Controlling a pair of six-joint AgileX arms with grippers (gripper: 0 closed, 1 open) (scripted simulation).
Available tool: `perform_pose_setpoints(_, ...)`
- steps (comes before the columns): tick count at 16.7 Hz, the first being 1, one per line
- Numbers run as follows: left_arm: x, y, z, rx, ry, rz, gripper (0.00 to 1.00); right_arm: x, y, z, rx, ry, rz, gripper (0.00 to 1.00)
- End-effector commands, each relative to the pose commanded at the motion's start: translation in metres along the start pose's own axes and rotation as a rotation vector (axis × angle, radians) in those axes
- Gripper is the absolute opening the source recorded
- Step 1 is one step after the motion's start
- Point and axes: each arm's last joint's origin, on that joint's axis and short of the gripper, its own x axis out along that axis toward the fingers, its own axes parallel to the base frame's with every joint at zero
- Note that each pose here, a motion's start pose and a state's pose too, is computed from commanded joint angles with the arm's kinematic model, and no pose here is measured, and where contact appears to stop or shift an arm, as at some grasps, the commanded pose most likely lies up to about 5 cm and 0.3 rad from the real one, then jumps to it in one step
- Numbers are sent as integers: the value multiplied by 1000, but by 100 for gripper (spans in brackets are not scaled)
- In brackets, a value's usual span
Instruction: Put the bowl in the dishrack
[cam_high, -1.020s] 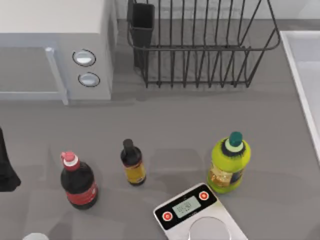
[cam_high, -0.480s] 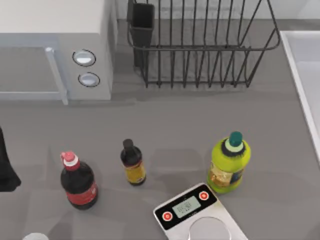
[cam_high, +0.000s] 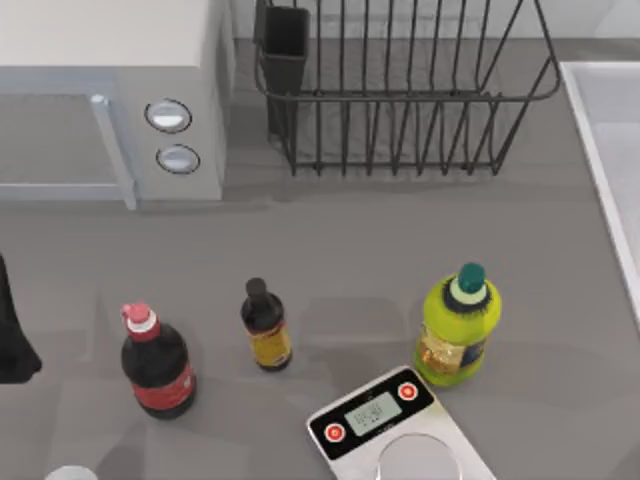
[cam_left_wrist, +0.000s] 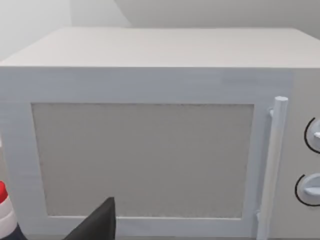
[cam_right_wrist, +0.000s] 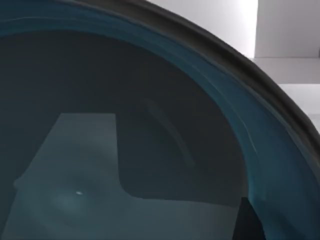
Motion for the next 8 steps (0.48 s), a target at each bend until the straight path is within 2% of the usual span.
perform_pose_setpoints(5,0,0,0,0,0,0,100,-8,-4,4,2,-1,-2,0)
perform_pose_setpoints(8,0,0,0,0,0,0,100,-39,-12,18,-2,-4,-3,0)
